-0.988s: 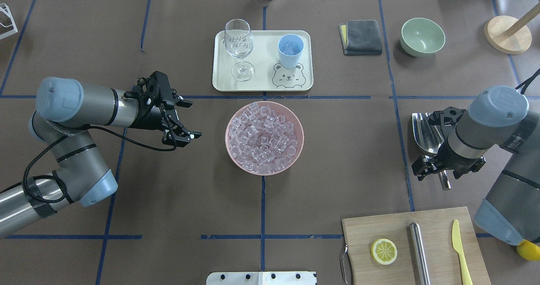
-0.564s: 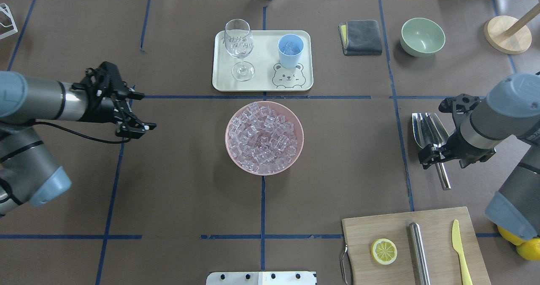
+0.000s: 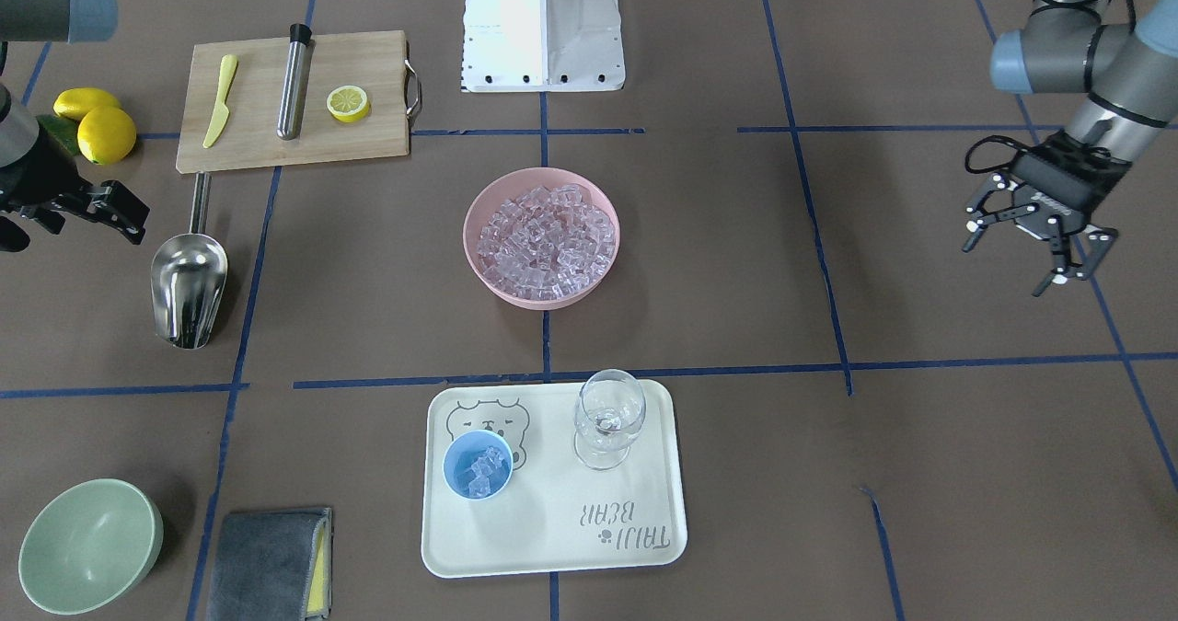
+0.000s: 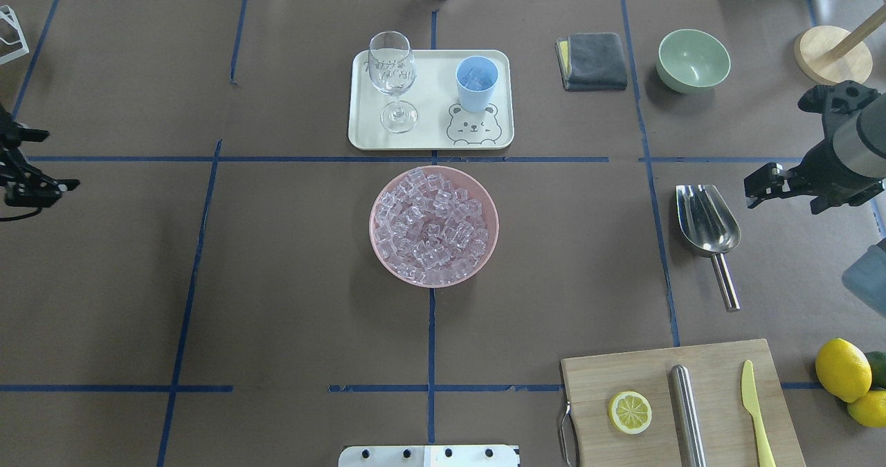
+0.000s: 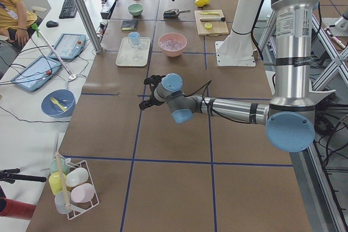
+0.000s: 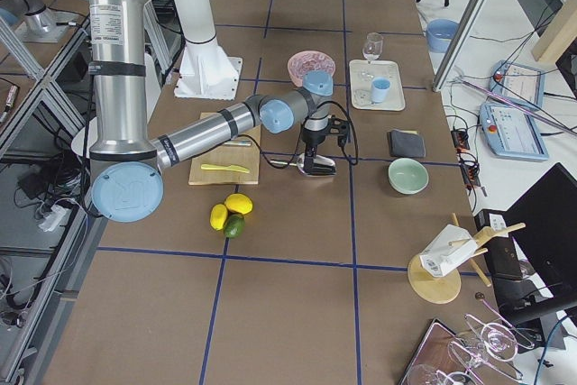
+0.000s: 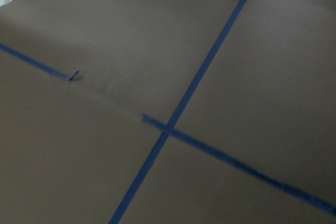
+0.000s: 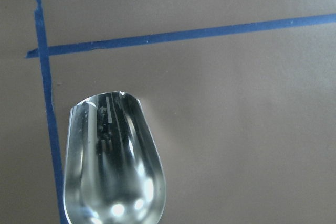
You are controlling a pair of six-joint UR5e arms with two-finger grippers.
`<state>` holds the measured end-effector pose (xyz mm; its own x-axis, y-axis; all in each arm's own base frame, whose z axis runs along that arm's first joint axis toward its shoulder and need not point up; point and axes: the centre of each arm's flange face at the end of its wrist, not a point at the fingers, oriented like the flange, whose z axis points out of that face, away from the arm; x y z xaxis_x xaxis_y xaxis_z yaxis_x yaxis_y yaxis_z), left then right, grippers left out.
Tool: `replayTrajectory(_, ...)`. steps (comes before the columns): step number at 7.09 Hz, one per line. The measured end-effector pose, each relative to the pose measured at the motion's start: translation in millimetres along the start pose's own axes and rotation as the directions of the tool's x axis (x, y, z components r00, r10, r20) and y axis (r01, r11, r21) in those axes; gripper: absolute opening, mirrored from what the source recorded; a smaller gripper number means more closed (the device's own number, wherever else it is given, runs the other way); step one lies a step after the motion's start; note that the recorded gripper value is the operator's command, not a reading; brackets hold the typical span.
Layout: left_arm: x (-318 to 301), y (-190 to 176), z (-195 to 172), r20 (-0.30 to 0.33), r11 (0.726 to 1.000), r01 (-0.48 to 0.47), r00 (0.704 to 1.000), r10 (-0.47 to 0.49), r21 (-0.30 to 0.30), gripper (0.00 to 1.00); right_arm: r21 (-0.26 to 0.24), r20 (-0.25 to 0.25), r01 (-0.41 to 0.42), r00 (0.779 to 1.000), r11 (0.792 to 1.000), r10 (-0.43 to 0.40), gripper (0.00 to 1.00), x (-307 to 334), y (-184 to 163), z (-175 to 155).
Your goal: Put ice in cup with scoop
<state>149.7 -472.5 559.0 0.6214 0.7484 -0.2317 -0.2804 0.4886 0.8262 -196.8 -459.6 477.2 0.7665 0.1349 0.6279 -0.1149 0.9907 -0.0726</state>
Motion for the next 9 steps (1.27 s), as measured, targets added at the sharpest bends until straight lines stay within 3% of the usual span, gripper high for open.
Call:
replayTrajectory(1,-39.3,25.0,-18.2,0.060,0.993,0.094,0.994,-0.090,-0.070,1.00,0.006,-0.012,0.033,0.999,0.999,-0.033,1.00,12.9,-18.2,2.8)
replayTrajectory(2,-74.6,44.8,-41.9,0.074,0.970,0.210,0.977,-0.202,-0.125,1.00,0.007,-0.022,0.070,0.997,0.997,-0.070,1.00,28.2,-37.8,5.7)
replayTrajectory(3,-98.4,59.9,-63.7,0.032,0.930,0.326,0.945,-0.326,-0.172,1.00,0.003,-0.022,0.101,0.995,0.995,-0.101,1.00,46.9,-56.8,6.2)
replayTrajectory(4,-113.8,74.4,-80.6,-0.025,0.868,0.442,0.888,-0.459,-0.227,1.00,-0.003,-0.011,0.125,0.992,0.992,-0.125,1.00,66.2,-74.7,4.3)
replayTrajectory(5,-120.9,95.4,-93.6,-0.045,0.802,0.531,0.826,-0.562,-0.273,1.00,-0.006,-0.001,0.138,0.990,0.990,-0.138,1.00,82.0,-85.5,2.0)
replayTrajectory(6,-117.2,122.0,-101.2,-0.041,0.758,0.578,0.786,-0.616,-0.302,1.00,-0.005,0.004,0.143,0.990,0.990,-0.143,1.00,90.3,-90.5,0.0)
replayTrajectory(7,-112.6,145.2,-103.6,-0.022,0.742,0.594,0.776,-0.630,-0.311,1.00,-0.006,0.004,0.144,0.990,0.990,-0.144,1.00,94.3,-92.6,-0.2)
replayTrajectory(9,-117.6,158.1,-105.5,0.061,0.755,0.586,0.800,-0.597,-0.295,1.00,-0.011,0.002,0.142,0.990,0.990,-0.142,1.00,98.0,-94.1,2.7)
